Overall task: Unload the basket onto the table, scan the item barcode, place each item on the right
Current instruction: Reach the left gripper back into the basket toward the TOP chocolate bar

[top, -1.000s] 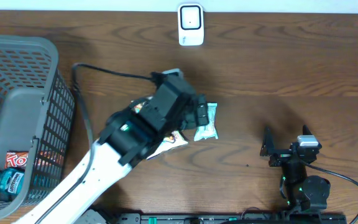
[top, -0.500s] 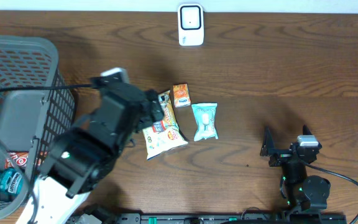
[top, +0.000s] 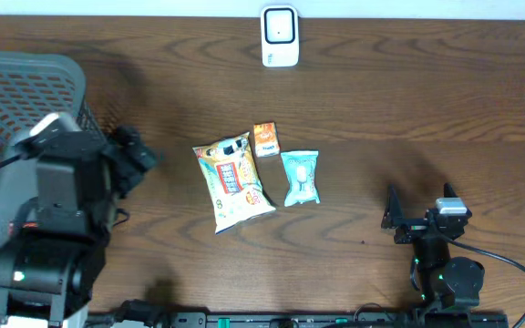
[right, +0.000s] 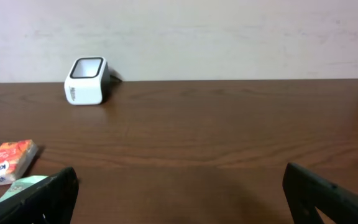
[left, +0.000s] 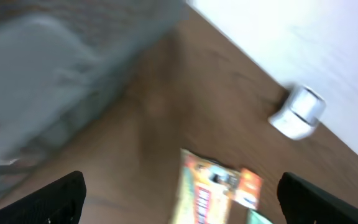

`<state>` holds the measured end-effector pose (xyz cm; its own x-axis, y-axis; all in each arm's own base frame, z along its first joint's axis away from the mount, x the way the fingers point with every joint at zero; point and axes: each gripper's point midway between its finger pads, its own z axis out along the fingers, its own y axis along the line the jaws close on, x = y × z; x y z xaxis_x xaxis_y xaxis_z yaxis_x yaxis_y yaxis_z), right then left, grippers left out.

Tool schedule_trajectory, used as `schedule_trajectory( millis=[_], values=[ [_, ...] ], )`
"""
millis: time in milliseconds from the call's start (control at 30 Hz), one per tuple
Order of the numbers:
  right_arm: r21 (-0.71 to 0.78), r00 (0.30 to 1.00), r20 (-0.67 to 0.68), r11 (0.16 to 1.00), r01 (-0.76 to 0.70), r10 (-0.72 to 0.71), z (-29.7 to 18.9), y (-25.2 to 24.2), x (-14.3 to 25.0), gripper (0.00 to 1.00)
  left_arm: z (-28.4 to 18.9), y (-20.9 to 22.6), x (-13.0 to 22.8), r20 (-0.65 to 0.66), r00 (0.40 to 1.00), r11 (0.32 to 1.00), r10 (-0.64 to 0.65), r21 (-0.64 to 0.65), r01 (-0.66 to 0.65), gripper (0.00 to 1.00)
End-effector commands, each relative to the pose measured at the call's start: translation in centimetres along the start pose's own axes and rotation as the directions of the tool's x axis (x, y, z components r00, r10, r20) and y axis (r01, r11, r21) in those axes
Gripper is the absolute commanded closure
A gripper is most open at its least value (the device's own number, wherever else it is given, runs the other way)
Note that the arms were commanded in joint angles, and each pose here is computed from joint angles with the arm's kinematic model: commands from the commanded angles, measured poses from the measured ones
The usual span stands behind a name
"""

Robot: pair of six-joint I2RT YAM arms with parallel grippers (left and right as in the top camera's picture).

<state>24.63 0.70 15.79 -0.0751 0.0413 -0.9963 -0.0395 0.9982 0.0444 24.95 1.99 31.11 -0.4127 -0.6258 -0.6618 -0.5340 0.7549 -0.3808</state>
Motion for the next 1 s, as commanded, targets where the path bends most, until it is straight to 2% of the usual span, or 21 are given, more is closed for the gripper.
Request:
schedule_trajectory(
  millis=[0, 233, 433, 600, 700, 767, 967],
  values=[
    [-0.002, 1.0, 0.0, 1.0, 0.005, -0.005, 0.0, 0.1, 0.1, 0.01, 0.2, 2.8, -1.4, 0.029, 0.998, 0.993, -0.052, -0.1, 0.055, 0.02],
    [-0.002, 1.0, 0.0, 1.0, 0.005, -0.005, 0.0, 0.1, 0.1, 0.01, 1.5, 6.1, -2.4, -0.002, 0.968, 0.956, -0.251, -0.159, 0.248, 0.02],
    [-0.002, 1.0, 0.0, 1.0, 0.005, -0.005, 0.0, 0.1, 0.1, 0.01, 3.8, 10.2, -3.2, 0.007, 0.936, 0.891, -0.351, -0.305, 0.336, 0.02],
    [-0.002, 1.0, 0.0, 1.0, 0.005, -0.005, 0.0, 0.1, 0.1, 0.01, 5.7, 14.8, -3.6, 0.021, 0.891, 0.797, -0.454, -0.438, 0.416, 0.02],
    [-0.002, 1.0, 0.0, 1.0, 0.005, -0.005, 0.0, 0.1, 0.1, 0.01, 6.1, 18.3, -2.9, 0.027, 0.844, 0.708, -0.535, -0.53, 0.466, 0.02],
    [-0.002, 1.0, 0.0, 1.0, 0.005, -0.005, 0.0, 0.1, 0.1, 0.01, 6.4, 21.0, -1.4, 0.017, 0.785, 0.613, -0.619, -0.614, 0.497, 0.02],
    [-0.002, 1.0, 0.0, 1.0, 0.005, -0.005, 0.0, 0.1, 0.1, 0.01, 9.3, 24.1, 3.2, -0.082, 0.664, 0.511, -0.743, -0.711, 0.484, 0.02]
  ],
)
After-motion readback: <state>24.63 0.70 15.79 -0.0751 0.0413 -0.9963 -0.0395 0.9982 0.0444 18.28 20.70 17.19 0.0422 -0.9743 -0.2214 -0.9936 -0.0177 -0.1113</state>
